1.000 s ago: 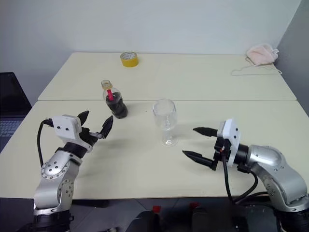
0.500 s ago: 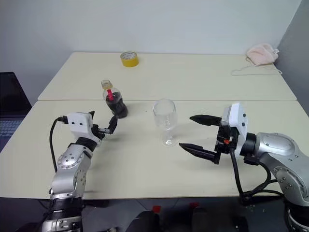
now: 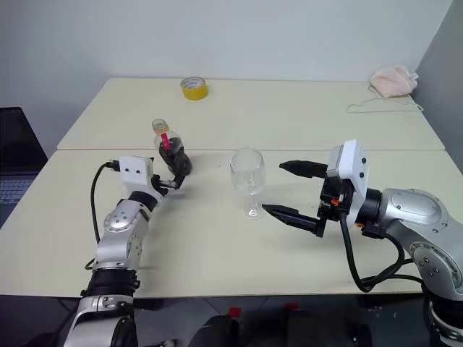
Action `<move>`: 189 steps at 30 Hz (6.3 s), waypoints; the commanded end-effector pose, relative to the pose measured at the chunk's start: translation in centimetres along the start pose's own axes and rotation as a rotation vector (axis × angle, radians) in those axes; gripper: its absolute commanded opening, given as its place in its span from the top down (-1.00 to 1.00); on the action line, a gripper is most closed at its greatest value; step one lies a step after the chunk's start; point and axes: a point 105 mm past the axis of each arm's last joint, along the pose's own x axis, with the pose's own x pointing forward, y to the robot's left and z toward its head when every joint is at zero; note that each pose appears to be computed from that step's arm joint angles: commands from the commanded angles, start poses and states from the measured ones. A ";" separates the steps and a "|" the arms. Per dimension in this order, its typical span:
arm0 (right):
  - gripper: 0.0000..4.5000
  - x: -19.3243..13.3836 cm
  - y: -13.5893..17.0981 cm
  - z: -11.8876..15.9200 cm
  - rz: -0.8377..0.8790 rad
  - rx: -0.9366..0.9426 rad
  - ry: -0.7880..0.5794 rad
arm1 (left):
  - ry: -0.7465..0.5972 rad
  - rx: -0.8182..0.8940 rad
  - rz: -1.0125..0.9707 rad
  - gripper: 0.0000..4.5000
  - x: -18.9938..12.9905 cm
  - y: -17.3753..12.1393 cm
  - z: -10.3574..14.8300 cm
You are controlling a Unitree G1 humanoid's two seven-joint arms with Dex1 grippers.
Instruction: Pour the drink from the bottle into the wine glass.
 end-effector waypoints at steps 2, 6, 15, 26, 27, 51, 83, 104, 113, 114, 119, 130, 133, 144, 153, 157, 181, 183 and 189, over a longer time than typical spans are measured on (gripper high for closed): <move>-0.99 0.3 0.4 1.2 0.028 -0.037 -0.030 | -0.057 0.016 0.012 -1.00 1.3 0.2 1.5; -0.99 0.5 0.4 1.4 0.031 -0.039 -0.036 | -0.073 0.009 0.012 -1.00 2.2 -0.2 1.8; -0.99 0.7 0.2 1.3 0.029 -0.036 -0.036 | -0.076 -0.033 0.004 -1.00 3.7 -0.6 1.7; -1.00 0.8 0.1 1.2 0.013 -0.031 -0.040 | -0.095 -0.077 -0.018 -0.59 4.9 -1.0 2.6; -1.00 0.8 0.1 1.2 0.012 -0.031 -0.040 | -0.096 -0.078 -0.019 -0.46 4.9 -1.0 2.6; -1.00 0.3 0.2 1.0 -0.026 -0.028 -0.048 | -0.159 -0.105 -0.158 0.62 1.7 -2.0 7.8; -1.00 2.6 0.9 -0.6 -0.077 -0.003 -0.049 | -0.482 0.782 -0.482 0.65 1.1 -7.4 15.5; -1.00 4.0 -1.1 -1.8 -0.201 -0.021 -0.042 | -0.658 1.106 -0.524 0.65 0.4 -8.8 15.8; -1.00 4.8 -0.8 -1.0 -0.174 -0.028 -0.056 | -0.699 1.183 -0.497 0.65 0.6 -9.3 16.0; -1.00 4.9 -0.7 -1.1 -0.174 -0.028 -0.051 | -0.706 1.191 -0.491 0.65 0.6 -9.3 16.1; -1.00 4.8 -0.8 -1.9 -0.183 -0.024 -0.009 | -0.715 1.201 -0.487 0.66 0.7 -9.4 16.2; -1.00 3.4 -0.6 -2.3 -0.181 -0.037 0.044 | -0.722 1.231 -0.493 0.66 0.8 -9.2 15.8; -1.00 3.2 -0.8 -1.8 -0.191 -0.048 0.037 | -0.727 1.236 -0.489 0.66 0.9 -9.1 15.9; -1.00 2.1 -1.6 -0.4 -0.197 -0.103 0.079 | -0.732 1.255 -0.495 0.66 1.2 -9.2 15.9; -1.00 2.7 -0.9 0.9 -0.126 -0.098 0.060 | -0.737 1.266 -0.506 0.66 1.3 -9.4 15.8; -1.00 2.7 -0.5 1.0 -0.088 -0.083 0.056 | -0.744 1.275 -0.511 0.66 1.2 -9.6 16.0; -1.00 2.2 0.1 1.0 -0.043 -0.024 0.045 | -0.772 1.333 -0.513 0.66 1.1 -9.8 17.0; -1.00 2.2 0.0 1.0 -0.047 -0.022 0.040 | -0.772 1.340 -0.513 0.66 1.2 -9.8 17.0; -1.00 2.3 -0.2 1.1 -0.041 -0.013 0.034 | -0.772 1.353 -0.509 0.66 1.3 -9.6 17.1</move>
